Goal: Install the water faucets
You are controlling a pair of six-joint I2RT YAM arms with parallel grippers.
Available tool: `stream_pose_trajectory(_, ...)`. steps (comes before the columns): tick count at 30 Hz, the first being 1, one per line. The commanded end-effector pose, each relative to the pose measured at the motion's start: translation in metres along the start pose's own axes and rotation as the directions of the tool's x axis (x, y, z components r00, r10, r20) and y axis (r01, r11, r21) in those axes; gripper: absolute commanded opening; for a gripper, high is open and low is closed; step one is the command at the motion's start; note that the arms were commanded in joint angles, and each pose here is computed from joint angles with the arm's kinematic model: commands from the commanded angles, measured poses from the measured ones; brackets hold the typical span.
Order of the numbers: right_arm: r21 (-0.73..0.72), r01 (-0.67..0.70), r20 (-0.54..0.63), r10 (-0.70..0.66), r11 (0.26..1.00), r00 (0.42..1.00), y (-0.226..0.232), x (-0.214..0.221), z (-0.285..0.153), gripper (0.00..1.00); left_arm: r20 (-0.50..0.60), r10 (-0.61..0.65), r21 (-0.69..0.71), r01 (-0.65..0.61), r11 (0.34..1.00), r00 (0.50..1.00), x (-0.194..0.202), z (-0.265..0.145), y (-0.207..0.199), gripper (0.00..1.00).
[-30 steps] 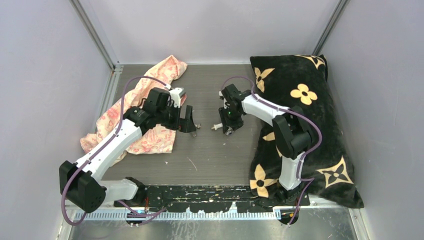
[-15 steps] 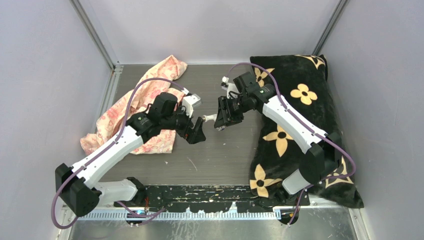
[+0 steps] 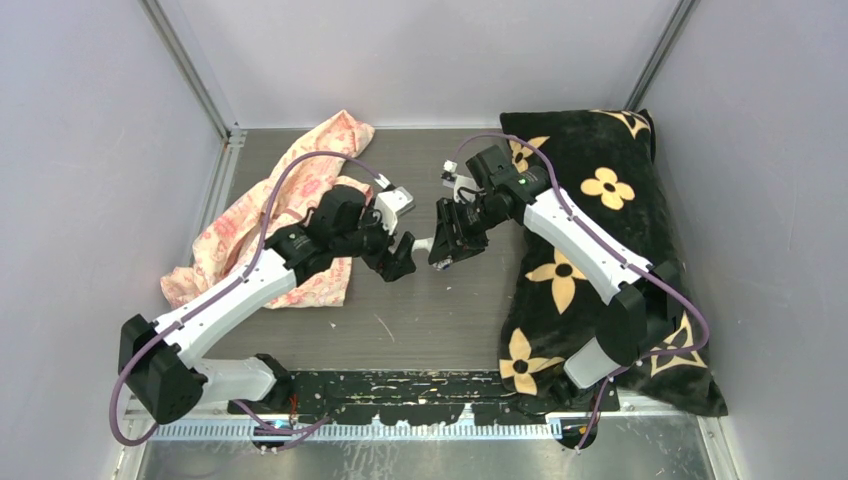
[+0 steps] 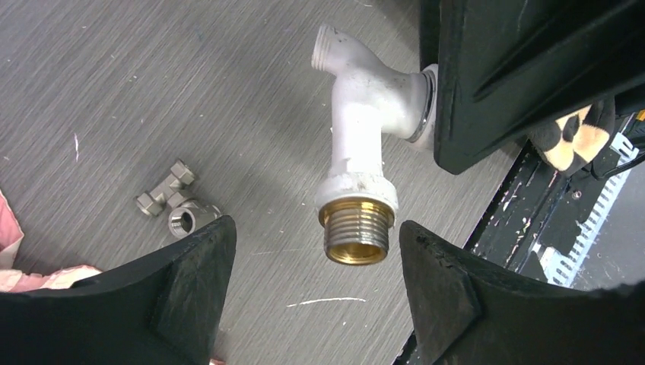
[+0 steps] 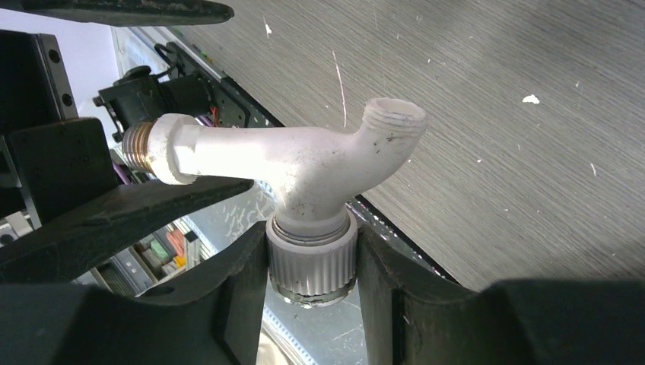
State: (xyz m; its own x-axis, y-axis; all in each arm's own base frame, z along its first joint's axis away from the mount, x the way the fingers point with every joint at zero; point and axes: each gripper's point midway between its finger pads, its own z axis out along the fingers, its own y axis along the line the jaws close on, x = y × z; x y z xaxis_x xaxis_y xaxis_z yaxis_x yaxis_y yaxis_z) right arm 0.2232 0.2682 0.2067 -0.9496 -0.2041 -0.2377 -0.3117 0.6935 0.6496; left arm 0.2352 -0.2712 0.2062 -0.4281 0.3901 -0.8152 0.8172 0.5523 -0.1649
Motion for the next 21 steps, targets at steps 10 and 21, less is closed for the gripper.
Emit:
stream_pose_trajectory(10, -0.042, 0.085, 0.008, -0.085, 0.995, 0.996, 0.017, 0.007, -0.020, 0.01, 0.086, 0.037, 0.102, -0.046, 0.994, 0.996, -0.039, 0.006, -0.016, 0.54)
stream_pose_trajectory(21, -0.018, 0.088, 0.003, -0.088, 0.996, 0.996, 0.013, 0.011, -0.021, 0.01, 0.053, -0.001, 0.161, -0.007, 0.987, 0.999, -0.041, 0.016, -0.024, 0.19)
